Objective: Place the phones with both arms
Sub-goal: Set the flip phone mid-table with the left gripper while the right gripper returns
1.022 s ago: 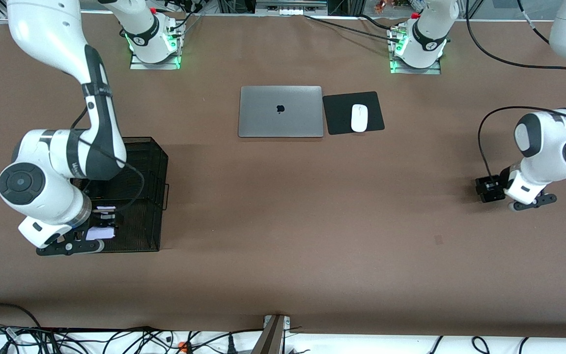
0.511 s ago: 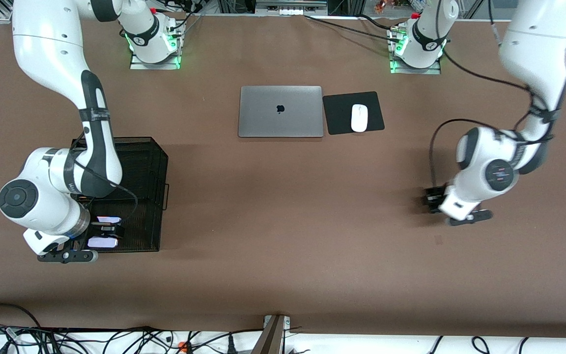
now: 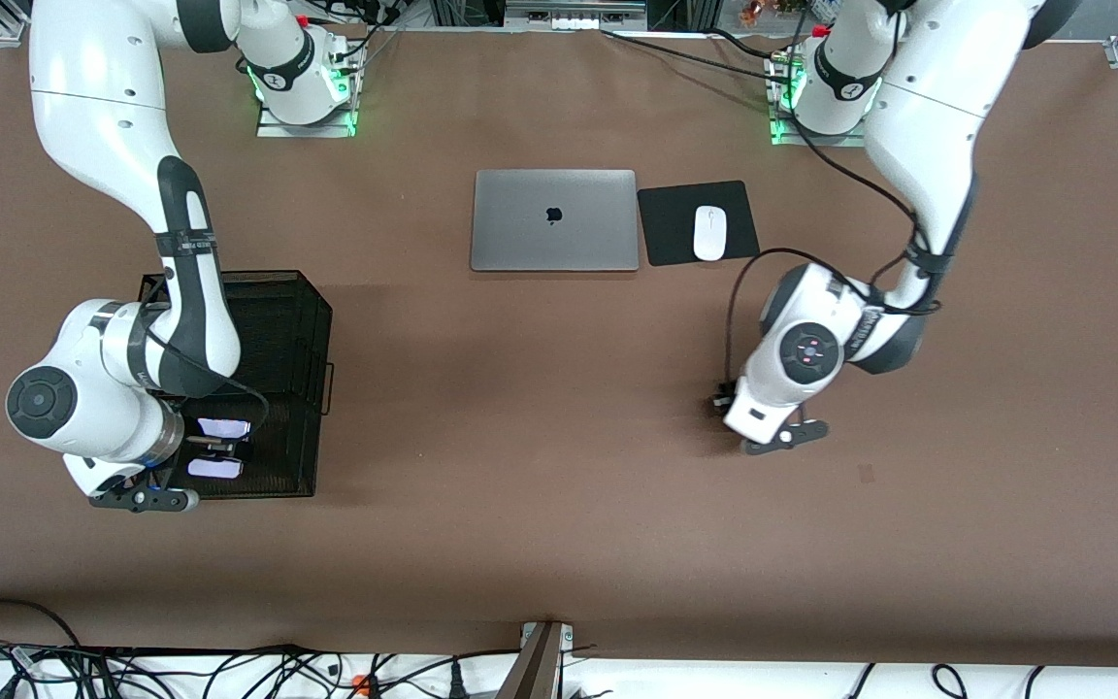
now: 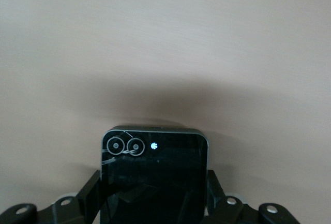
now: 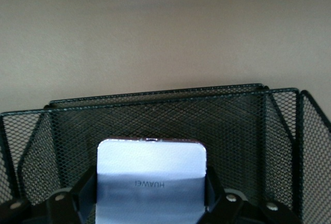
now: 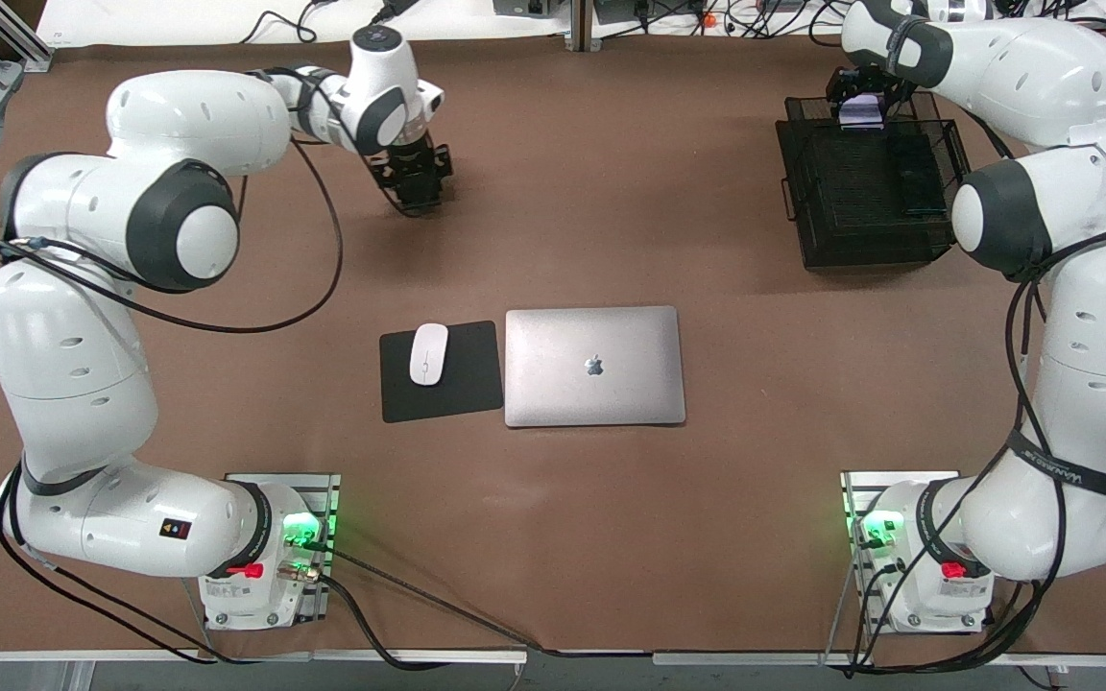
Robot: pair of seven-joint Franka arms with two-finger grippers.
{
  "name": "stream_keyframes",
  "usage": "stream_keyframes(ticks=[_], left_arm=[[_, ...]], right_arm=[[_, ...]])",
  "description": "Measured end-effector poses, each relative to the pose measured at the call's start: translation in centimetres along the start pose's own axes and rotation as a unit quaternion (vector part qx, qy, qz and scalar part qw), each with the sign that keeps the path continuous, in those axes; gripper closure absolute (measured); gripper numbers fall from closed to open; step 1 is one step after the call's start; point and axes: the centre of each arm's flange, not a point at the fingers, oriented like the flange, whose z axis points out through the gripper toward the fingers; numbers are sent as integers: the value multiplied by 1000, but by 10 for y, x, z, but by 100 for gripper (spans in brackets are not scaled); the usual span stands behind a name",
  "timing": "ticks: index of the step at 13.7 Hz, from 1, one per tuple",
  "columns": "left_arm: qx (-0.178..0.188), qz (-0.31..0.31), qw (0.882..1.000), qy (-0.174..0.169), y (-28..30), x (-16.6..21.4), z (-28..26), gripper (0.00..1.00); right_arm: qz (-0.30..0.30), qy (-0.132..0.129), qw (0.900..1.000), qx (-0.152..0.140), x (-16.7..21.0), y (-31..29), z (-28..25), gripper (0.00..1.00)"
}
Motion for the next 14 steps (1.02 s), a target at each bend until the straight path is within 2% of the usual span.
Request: stream_keyframes(ticks=[4, 5, 6, 10, 11, 14], left_arm=[[-15, 12, 1000, 8, 89, -45, -14, 19], [-16, 24, 1000, 10, 108, -59, -14, 19], [-17, 37, 999, 11, 128, -75, -13, 19], [-33, 93, 995, 23, 203, -131, -5, 19], [-38, 106, 993, 28, 221, -144, -3, 19], [-64, 126, 989, 50, 262, -161, -10, 19]], right_arm=[[2, -2, 1000, 0, -1, 1, 2, 15], [3, 0, 1000, 3, -1, 1, 2, 11], [5, 2, 1000, 6, 0, 1, 2, 2], [6, 7, 1000, 7, 1, 1, 0, 1], [4, 12, 1000, 7, 2, 1, -2, 1], [-7, 49, 999, 8, 14, -5, -24, 1]])
